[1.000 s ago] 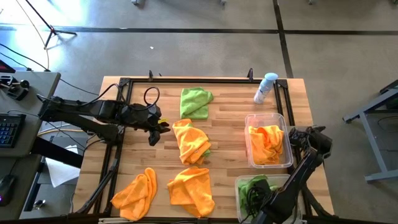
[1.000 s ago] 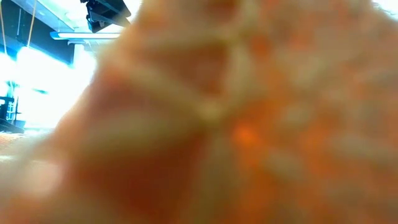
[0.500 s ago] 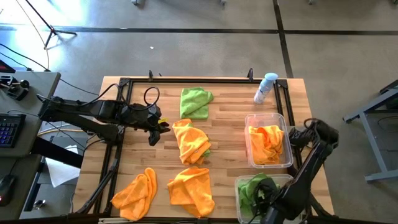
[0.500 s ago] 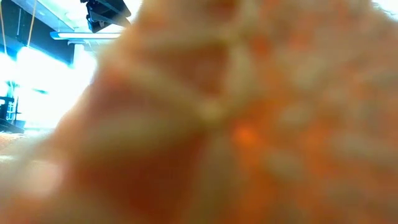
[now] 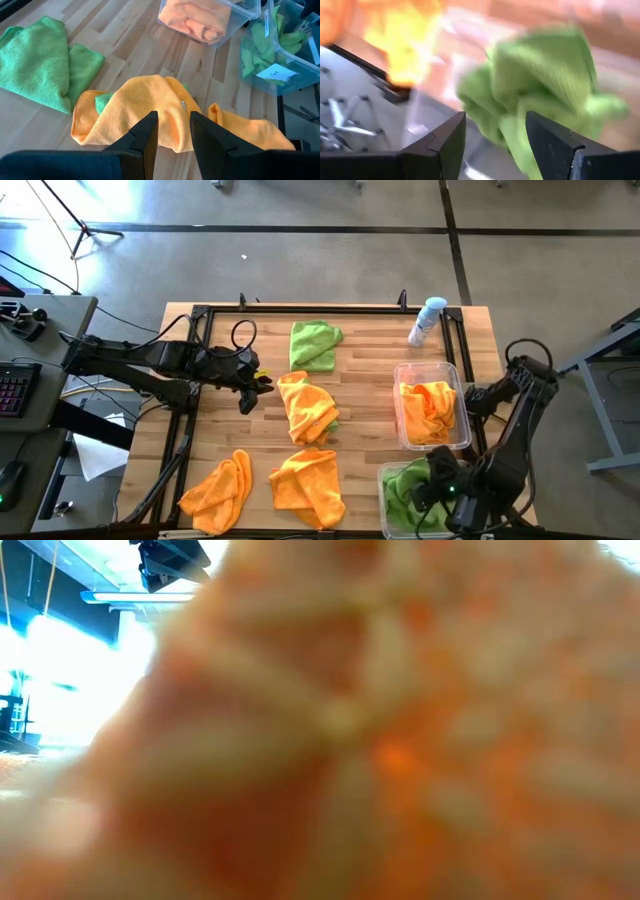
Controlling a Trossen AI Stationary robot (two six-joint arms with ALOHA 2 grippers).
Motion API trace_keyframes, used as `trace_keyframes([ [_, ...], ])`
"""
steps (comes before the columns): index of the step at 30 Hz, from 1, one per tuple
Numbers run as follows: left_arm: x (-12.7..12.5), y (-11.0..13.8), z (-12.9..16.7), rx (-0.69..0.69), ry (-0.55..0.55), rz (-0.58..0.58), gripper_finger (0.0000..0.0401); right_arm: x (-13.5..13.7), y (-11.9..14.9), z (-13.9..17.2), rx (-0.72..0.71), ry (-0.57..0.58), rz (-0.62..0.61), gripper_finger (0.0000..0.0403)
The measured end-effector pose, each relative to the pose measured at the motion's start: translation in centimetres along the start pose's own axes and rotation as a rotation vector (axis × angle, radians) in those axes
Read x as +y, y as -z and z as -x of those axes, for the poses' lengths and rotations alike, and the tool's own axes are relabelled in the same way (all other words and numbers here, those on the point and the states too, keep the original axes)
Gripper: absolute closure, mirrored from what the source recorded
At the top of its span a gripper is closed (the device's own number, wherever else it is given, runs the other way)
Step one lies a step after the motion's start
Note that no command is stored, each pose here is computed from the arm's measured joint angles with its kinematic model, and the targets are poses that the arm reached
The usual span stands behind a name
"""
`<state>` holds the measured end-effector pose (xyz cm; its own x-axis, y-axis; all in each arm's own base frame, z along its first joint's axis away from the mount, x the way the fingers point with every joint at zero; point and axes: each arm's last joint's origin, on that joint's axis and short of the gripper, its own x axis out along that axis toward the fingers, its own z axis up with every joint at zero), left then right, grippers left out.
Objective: Sort microfiber towel by color & place in baskets
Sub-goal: Put the yellow towel into the top transparent bin
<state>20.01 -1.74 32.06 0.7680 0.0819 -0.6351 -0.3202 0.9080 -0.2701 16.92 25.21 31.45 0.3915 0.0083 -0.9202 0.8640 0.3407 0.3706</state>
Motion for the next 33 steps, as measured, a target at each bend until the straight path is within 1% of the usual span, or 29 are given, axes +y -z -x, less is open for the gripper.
trace_keyframes([
  [2,0.0,0.0,0.0,-0.001,-0.002,0.0,0.0302,0.1,-0.5,0.3,-0.077,-0.059,0.041,0.0207],
  [5,0.1,0.0,0.0,-0.01,-0.018,-0.001,0.0302,0.4,-1.7,0.6,-0.245,-0.129,0.117,0.022],
  [7,0.1,0.0,0.0,-0.014,-0.026,-0.002,0.0302,0.7,-2.8,0.5,-0.372,-0.145,0.162,0.0233],
  [10,0.1,0.0,0.0,-0.014,-0.027,-0.002,0.0302,1.5,-4.6,0.0,-0.475,-0.126,0.212,0.026],
  [13,0.1,0.0,0.0,-0.014,-0.026,-0.002,0.0302,2.7,-6.9,-0.7,-0.511,-0.076,0.271,0.0293],
  [16,0.1,0.0,0.0,-0.014,-0.027,-0.002,0.0302,4.4,-9.4,-1.5,-0.526,-0.054,0.34,0.0333],
  [18,0.1,0.0,0.0,-0.014,-0.027,-0.002,0.0302,5.6,-11.2,-2.0,-0.522,-0.057,0.413,0.0362],
  [20,0.1,0.0,0.0,-0.014,-0.027,-0.002,0.0302,6.9,-13.1,-2.5,-0.504,-0.075,0.516,0.0389],
  [21,0.1,0.0,0.0,-0.013,-0.027,-0.001,0.0302,7.4,-14.0,-2.6,-0.49,-0.086,0.573,0.0396],
  [23,0.1,0.0,0.0,-0.009,-0.029,0.007,0.0302,8.3,-15.8,-2.9,-0.469,-0.116,0.675,0.0395],
  [26,0.1,0.1,0.0,-0.005,-0.031,0.056,0.0302,9.1,-18.3,-3.2,-0.456,-0.149,0.778,0.0391],
  [28,0.2,0.2,0.0,0.008,-0.038,0.078,0.0302,9.3,-19.7,-3.3,-0.463,-0.15,0.836,0.0396],
  [31,0.1,0.5,0.1,0.035,-0.047,0.102,0.0302,9.4,-21.4,-4.0,-0.485,-0.167,0.88,0.0401],
  [33,0.1,0.8,0.1,0.055,-0.052,0.119,0.0302,9.3,-22.2,-4.9,-0.467,-0.193,0.898,0.0399],
])
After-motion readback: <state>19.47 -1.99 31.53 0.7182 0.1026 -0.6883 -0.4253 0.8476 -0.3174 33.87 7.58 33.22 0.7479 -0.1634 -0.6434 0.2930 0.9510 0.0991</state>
